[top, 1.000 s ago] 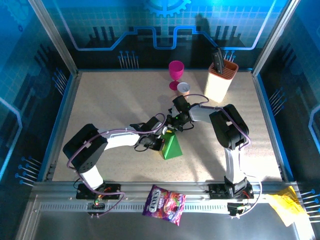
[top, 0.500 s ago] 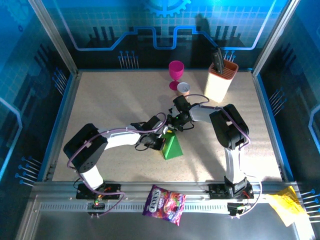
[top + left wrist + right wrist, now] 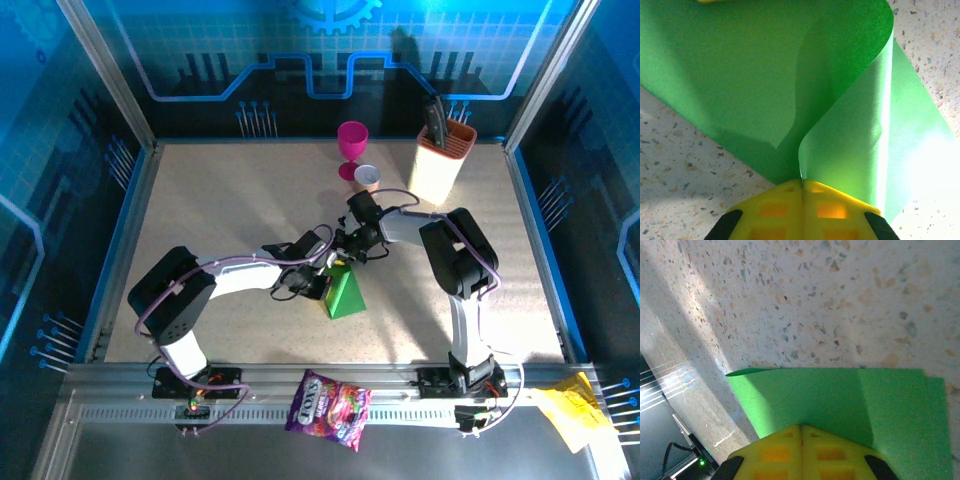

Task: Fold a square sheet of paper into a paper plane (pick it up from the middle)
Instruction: Fold the triangle a second time at the center of the table.

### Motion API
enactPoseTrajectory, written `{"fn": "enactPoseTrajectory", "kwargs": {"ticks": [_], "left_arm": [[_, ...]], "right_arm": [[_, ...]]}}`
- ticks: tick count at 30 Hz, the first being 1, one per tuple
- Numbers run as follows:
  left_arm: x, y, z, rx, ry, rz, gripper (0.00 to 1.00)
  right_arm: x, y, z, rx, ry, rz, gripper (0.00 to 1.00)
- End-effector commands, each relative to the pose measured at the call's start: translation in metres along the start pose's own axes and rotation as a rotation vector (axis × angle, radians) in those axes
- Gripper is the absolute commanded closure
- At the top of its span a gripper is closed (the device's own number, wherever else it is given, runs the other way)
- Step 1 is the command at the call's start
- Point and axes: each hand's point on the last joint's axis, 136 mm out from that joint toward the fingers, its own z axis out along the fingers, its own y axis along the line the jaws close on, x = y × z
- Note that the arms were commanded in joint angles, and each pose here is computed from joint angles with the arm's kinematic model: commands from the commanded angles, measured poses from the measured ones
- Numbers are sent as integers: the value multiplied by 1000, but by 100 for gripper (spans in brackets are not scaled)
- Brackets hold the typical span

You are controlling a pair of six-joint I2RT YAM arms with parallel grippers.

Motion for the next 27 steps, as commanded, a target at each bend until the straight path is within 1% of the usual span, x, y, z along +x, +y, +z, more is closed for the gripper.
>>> {"fn": "enactPoseTrajectory", "kwargs": {"ticks": [1,8,12,15,17,20,24,25,27], "left_arm": [[-21,-5,-5,13,-51,19,100],[-21,-6,-4,14,-46,23,100],[-20,-7,-3,21,-34,34,100],[-17,-7,-1,24,-23,44,100],[-15,-6,0,25,-17,46,100],[-15,-6,0,26,-13,54,100],[-16,-5,0,25,-10,60,100],[-16,-5,0,26,-10,61,100],[-18,-6,-1,27,-10,64,100]], "right_arm": [[32,-70,19,211,91,149,100],[31,-65,17,202,88,149,100],[21,-42,7,141,69,135,100],[5,-16,-8,77,32,118,89],[-5,0,-20,48,2,99,78],[-16,14,-37,21,-36,81,72],[-25,11,-49,25,-65,95,71],[-26,8,-50,27,-67,98,72],[-27,1,-50,33,-64,109,76]]}}
